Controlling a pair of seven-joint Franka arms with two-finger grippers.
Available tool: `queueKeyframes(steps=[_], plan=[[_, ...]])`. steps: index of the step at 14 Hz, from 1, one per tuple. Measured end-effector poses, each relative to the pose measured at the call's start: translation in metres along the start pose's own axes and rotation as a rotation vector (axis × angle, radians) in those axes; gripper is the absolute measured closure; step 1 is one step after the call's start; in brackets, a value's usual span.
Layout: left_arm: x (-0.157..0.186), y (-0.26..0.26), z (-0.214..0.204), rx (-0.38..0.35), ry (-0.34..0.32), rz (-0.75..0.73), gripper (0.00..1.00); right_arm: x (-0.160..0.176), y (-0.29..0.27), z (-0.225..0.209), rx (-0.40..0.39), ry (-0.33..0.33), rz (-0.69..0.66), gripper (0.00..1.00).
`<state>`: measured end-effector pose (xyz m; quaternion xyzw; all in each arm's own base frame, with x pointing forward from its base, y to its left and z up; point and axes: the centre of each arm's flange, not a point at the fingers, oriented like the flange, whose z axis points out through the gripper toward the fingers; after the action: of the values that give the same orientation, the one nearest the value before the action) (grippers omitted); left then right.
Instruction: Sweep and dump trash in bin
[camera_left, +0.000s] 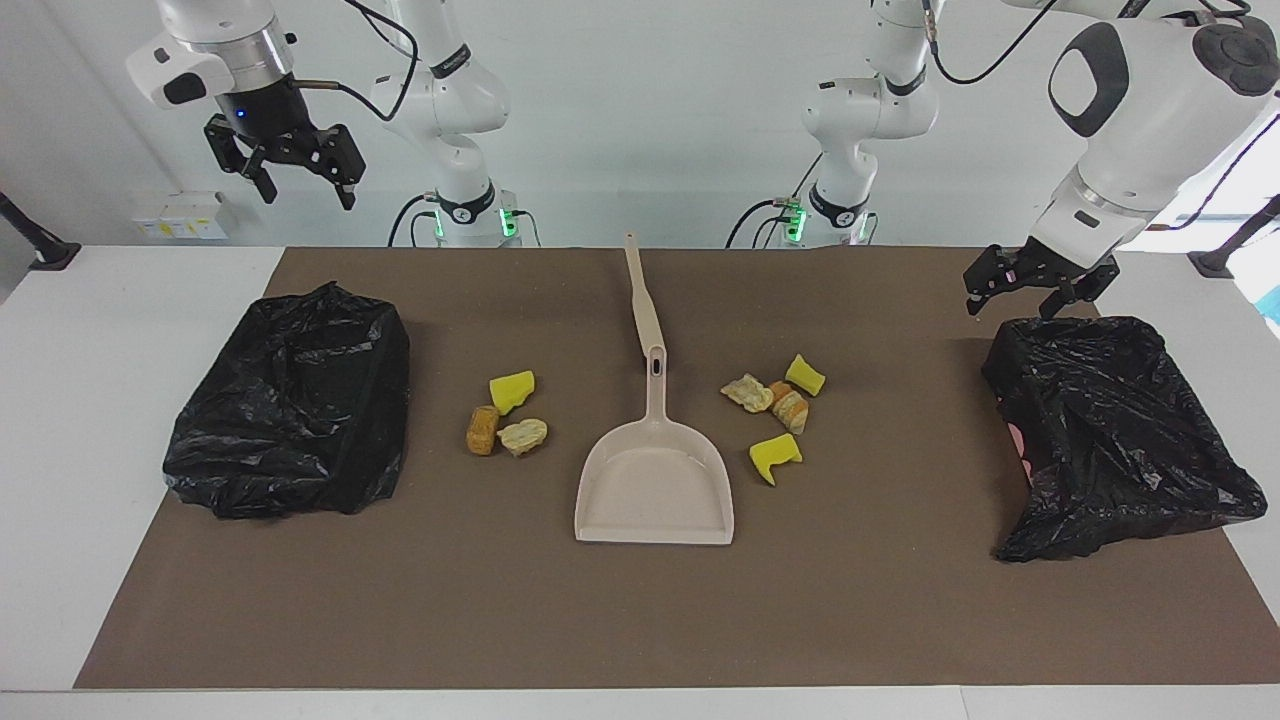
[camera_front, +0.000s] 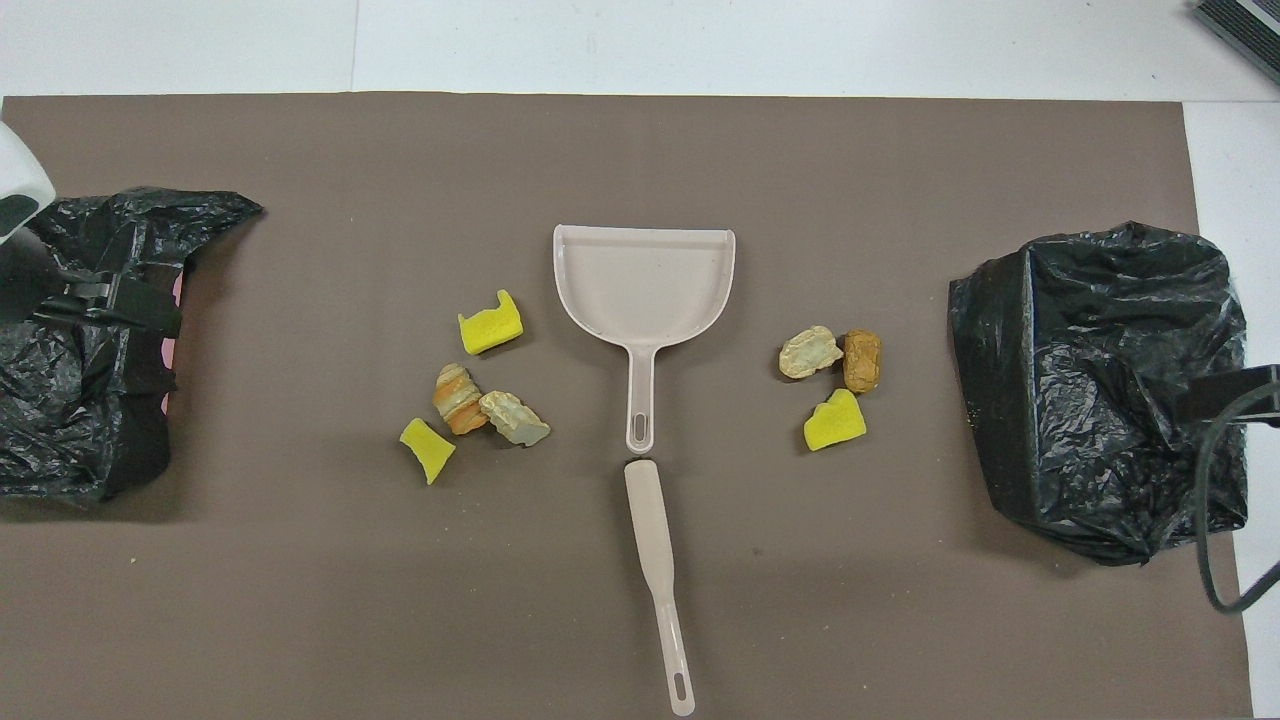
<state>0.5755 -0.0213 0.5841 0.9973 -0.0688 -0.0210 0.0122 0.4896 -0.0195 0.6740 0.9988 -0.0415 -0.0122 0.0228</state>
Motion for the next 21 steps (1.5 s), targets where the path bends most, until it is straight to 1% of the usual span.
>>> queueKeyframes(steps=[10, 13, 16, 18, 21], plan=[[-0.003, 0.001, 0.007, -0.002, -0.019, 0.002, 0.0, -0.002, 0.002, 0.002, 0.002, -0.003, 0.004, 0.0], [-0.003, 0.01, 0.008, -0.005, -0.027, 0.019, 0.0, -0.002, 0.002, 0.002, 0.002, -0.004, 0.004, 0.0], [-0.004, 0.035, 0.012, -0.03, -0.034, 0.06, 0.0, -0.002, 0.002, 0.004, 0.002, -0.008, 0.004, 0.0], [-0.006, 0.055, 0.014, -0.07, -0.039, 0.085, 0.0, -0.002, 0.002, 0.005, 0.002, -0.01, 0.004, 0.0], [-0.014, 0.1, 0.024, -0.095, -0.056, 0.156, 0.0, -0.002, 0.002, 0.005, 0.002, -0.011, 0.004, 0.0]])
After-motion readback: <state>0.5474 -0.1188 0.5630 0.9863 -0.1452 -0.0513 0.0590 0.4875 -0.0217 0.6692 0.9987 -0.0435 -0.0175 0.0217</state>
